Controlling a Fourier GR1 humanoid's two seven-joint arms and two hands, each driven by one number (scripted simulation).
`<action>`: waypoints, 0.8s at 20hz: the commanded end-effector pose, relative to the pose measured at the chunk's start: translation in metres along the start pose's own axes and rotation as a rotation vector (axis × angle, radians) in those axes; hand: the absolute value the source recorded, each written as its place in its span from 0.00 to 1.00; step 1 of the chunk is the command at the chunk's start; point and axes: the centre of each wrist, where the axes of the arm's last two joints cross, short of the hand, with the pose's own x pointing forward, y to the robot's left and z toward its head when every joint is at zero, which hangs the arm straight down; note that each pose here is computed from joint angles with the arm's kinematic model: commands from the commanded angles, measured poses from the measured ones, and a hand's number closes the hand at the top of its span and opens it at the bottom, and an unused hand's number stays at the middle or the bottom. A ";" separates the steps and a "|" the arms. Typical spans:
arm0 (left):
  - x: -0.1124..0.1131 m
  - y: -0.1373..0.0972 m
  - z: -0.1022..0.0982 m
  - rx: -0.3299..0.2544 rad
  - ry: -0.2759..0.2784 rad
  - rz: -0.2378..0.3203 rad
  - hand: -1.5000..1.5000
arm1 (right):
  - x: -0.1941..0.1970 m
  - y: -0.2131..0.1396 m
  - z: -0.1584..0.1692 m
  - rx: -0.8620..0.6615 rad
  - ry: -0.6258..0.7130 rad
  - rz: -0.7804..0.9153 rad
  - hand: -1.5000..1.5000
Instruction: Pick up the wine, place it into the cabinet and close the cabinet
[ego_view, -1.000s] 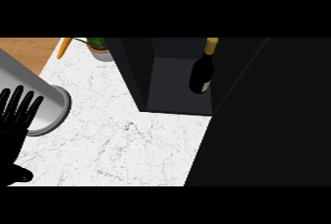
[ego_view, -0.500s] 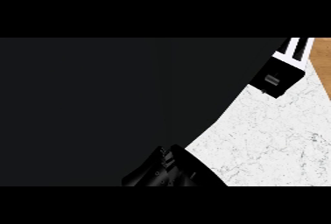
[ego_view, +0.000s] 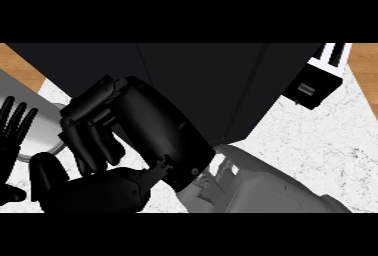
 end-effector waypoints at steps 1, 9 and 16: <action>0.006 0.008 0.004 -0.002 0.018 0.014 0.00 | -0.010 -0.016 -0.025 -0.031 0.030 -0.059 1.00; 0.009 0.010 0.001 0.009 0.002 -0.012 0.00 | -0.067 -0.049 -0.035 -0.129 0.079 -0.099 1.00; 0.000 0.002 -0.010 0.023 -0.014 0.005 0.00 | -0.067 -0.099 -0.033 -0.135 0.083 -0.032 1.00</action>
